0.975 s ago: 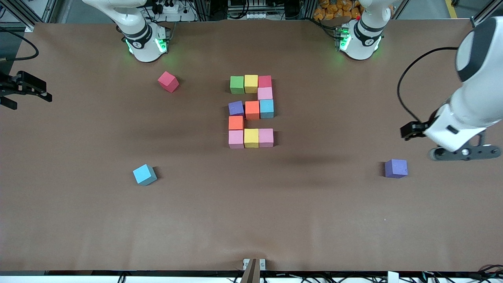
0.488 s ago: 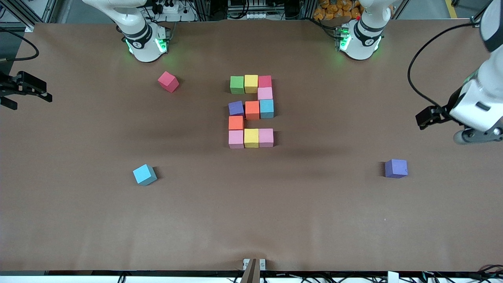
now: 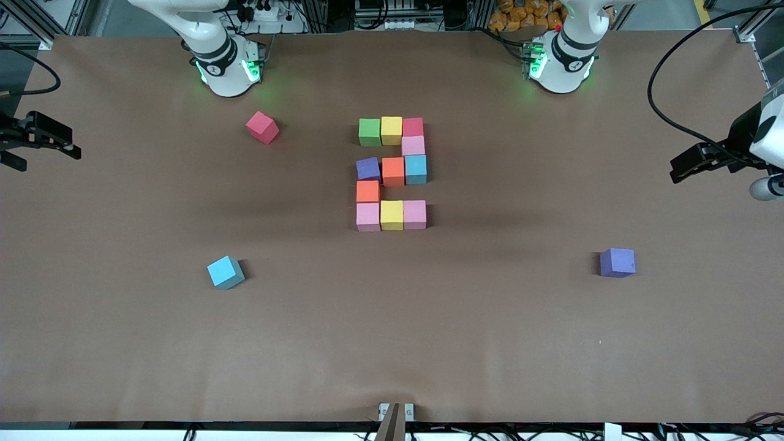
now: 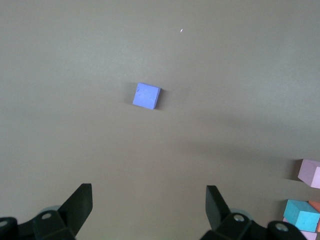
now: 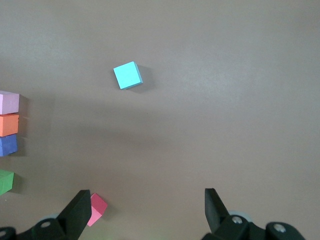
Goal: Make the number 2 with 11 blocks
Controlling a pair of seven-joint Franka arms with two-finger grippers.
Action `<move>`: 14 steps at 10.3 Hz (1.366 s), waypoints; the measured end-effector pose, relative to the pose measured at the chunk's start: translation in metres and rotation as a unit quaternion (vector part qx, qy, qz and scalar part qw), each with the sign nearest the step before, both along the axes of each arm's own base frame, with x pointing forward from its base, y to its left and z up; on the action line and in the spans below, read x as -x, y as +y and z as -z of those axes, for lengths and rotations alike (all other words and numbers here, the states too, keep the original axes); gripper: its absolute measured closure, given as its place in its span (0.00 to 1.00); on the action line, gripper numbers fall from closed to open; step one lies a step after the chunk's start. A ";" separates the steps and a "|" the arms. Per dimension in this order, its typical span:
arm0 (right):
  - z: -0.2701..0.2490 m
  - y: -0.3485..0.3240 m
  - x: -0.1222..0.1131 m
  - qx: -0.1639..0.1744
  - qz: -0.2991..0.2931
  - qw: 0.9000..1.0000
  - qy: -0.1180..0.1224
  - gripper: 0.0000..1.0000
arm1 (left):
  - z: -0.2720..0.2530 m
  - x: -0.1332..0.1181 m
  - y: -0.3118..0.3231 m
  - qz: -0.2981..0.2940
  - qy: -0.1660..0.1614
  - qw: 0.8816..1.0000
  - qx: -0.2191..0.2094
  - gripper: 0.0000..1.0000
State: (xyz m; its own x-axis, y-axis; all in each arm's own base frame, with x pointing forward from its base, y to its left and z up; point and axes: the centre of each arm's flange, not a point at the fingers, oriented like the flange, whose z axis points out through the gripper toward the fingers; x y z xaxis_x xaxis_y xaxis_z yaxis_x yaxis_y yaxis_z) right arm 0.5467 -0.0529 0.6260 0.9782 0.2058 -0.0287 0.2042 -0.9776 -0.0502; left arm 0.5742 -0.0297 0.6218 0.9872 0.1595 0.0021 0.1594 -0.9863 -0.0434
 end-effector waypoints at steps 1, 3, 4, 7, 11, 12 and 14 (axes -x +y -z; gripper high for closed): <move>0.000 0.000 0.000 0.000 0.000 1.000 -0.001 0.00 | 0.002 0.003 0.004 0.004 -0.005 1.000 0.003 0.00; -0.003 -0.004 -0.003 0.002 0.006 1.000 -0.015 0.00 | -0.001 0.011 0.002 0.011 -0.010 1.000 0.005 0.00; -0.005 -0.005 -0.003 0.003 0.021 1.000 -0.021 0.00 | -0.007 0.015 -0.002 0.014 -0.016 1.000 0.007 0.00; -0.008 -0.004 -0.002 0.009 0.065 0.998 -0.023 0.00 | -0.011 0.023 -0.024 0.047 -0.018 0.998 0.023 0.00; -0.011 -0.006 -0.001 0.011 0.074 0.997 -0.026 0.00 | -0.007 0.023 -0.033 0.061 -0.016 0.998 0.023 0.00; -0.011 -0.006 -0.001 0.011 0.075 0.997 -0.026 0.00 | -0.007 0.023 -0.031 0.060 -0.016 0.998 0.023 0.00; -0.011 -0.006 -0.001 0.011 0.079 0.996 -0.026 0.00 | -0.007 0.023 -0.028 0.057 -0.016 0.998 0.023 0.00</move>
State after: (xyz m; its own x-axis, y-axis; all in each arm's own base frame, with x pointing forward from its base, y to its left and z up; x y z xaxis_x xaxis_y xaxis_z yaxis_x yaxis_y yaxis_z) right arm 0.5479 -0.0587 0.6366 0.9986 0.0496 0.0207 0.0500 -0.9985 -0.0213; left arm 0.5517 -0.0579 0.6286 0.9985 0.0465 0.0290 0.0463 -0.9989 0.0059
